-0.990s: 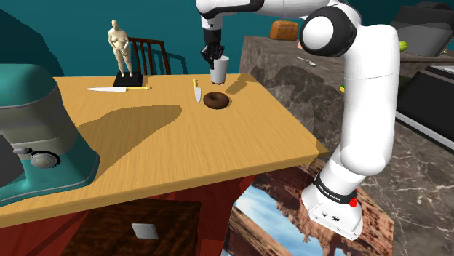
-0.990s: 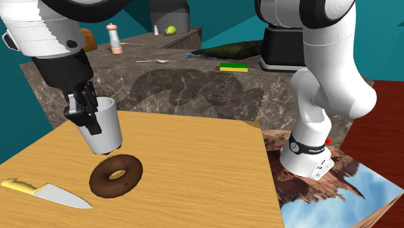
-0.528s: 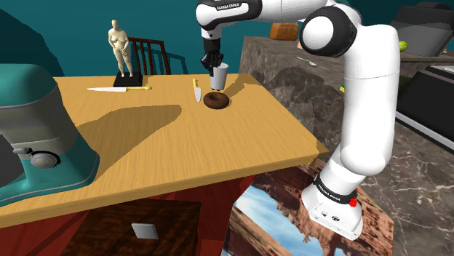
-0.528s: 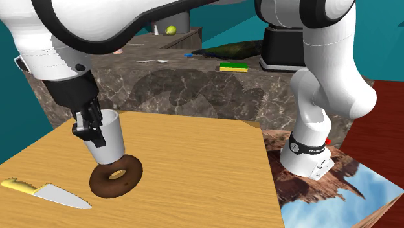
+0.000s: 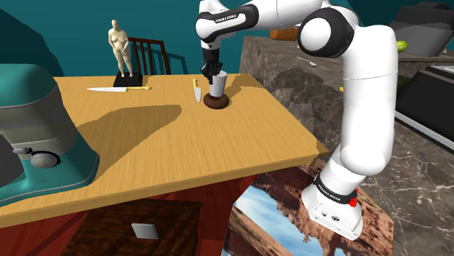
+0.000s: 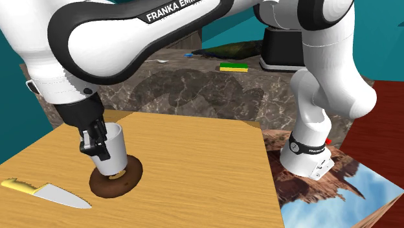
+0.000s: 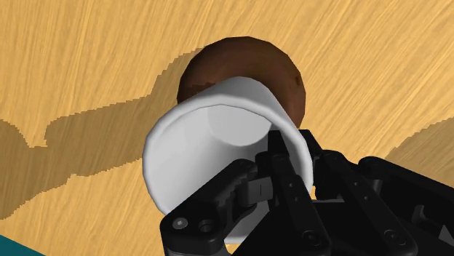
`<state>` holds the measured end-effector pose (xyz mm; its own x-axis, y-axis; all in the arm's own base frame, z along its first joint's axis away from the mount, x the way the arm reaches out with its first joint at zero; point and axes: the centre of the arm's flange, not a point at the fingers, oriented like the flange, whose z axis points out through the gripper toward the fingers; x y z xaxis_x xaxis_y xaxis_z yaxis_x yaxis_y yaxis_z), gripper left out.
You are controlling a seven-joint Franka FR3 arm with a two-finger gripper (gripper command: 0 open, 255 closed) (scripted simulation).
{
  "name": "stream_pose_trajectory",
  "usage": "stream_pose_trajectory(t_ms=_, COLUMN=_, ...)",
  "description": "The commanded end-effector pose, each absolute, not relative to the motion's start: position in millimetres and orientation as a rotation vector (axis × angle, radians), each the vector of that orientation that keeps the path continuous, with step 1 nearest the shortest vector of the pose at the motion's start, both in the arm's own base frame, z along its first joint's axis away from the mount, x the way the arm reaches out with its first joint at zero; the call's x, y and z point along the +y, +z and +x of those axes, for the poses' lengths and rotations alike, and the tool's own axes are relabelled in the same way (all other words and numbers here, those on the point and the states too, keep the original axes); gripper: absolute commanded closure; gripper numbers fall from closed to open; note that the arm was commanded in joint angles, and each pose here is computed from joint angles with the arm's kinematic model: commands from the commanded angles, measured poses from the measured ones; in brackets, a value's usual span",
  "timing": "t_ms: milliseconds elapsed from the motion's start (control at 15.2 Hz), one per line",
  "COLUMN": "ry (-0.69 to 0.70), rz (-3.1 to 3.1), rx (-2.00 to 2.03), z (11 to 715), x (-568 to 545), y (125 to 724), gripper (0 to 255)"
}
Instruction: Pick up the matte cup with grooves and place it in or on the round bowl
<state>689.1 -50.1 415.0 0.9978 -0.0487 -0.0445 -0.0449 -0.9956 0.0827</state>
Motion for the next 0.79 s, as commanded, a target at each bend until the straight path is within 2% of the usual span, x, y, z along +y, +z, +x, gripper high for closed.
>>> stream_pose_trajectory(t_ms=0, ry=-0.070, rz=3.058, rx=-0.072, z=688.0, x=-50.8, y=410.4, gripper=255)
stream_pose_trajectory(t_ms=462, ry=-0.070, rz=3.058, rx=-0.072, z=688.0, x=-50.8, y=410.4, gripper=255)
stream_pose_trajectory(t_ms=528, ry=-0.070, rz=3.058, rx=-0.072, z=688.0, x=-50.8, y=410.4, gripper=0)
stream_pose_trajectory(t_ms=726, ry=-0.070, rz=3.058, rx=-0.072, z=688.1, x=-50.8, y=410.3, gripper=0)
